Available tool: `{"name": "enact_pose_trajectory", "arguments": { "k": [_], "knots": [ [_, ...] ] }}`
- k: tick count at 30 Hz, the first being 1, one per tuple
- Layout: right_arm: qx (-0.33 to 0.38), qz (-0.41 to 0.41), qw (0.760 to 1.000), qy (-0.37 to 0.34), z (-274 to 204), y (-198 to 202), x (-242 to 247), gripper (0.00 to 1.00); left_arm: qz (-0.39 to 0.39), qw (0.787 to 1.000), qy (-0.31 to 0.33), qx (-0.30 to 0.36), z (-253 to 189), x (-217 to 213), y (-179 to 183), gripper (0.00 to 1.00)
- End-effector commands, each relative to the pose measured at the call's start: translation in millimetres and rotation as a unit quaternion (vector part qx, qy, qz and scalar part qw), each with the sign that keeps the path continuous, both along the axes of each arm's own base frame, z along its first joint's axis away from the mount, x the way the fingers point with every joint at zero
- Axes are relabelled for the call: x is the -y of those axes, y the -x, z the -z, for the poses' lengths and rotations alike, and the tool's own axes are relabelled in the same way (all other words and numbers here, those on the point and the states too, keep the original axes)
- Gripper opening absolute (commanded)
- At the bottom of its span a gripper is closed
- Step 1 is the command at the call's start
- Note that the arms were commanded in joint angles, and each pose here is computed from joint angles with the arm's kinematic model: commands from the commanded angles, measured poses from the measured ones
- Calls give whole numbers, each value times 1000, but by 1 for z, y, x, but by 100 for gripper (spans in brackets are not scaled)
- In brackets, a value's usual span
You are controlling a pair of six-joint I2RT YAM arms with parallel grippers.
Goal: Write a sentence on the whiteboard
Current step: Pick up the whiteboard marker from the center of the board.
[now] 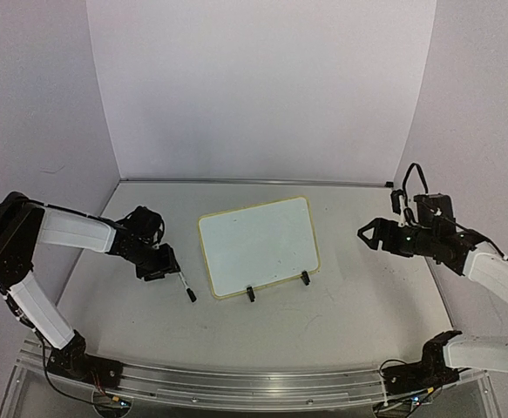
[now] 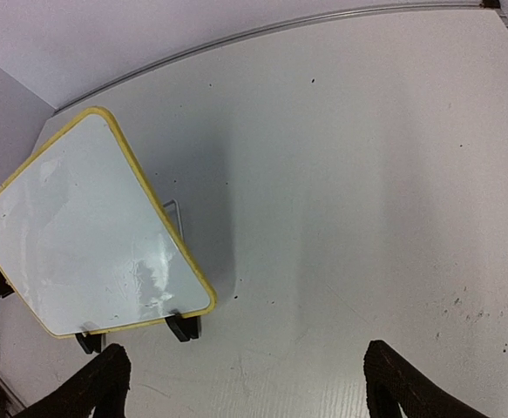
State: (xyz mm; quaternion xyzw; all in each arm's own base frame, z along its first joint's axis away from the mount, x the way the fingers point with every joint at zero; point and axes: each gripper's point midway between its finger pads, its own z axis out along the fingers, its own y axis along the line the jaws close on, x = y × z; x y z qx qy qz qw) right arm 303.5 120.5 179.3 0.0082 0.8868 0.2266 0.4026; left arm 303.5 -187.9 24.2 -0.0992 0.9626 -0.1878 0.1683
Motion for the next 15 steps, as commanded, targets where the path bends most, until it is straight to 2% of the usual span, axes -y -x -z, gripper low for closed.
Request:
{"name": "enact_pose_trajectory", "arguments": {
  "k": [1, 7, 15],
  "knots": [
    [27, -4, 1000, 1, -19, -12, -10, 87, 14, 1000, 5, 20, -17, 19, -21, 50],
    [22, -15, 1000, 8, -15, -14, -21, 85, 41, 999, -5, 7, -10, 31, -23, 44],
    [33, -18, 999, 10, -22, -13, -23, 83, 57, 998, -31, -1, -2, 36, -27, 42]
  ]
}}
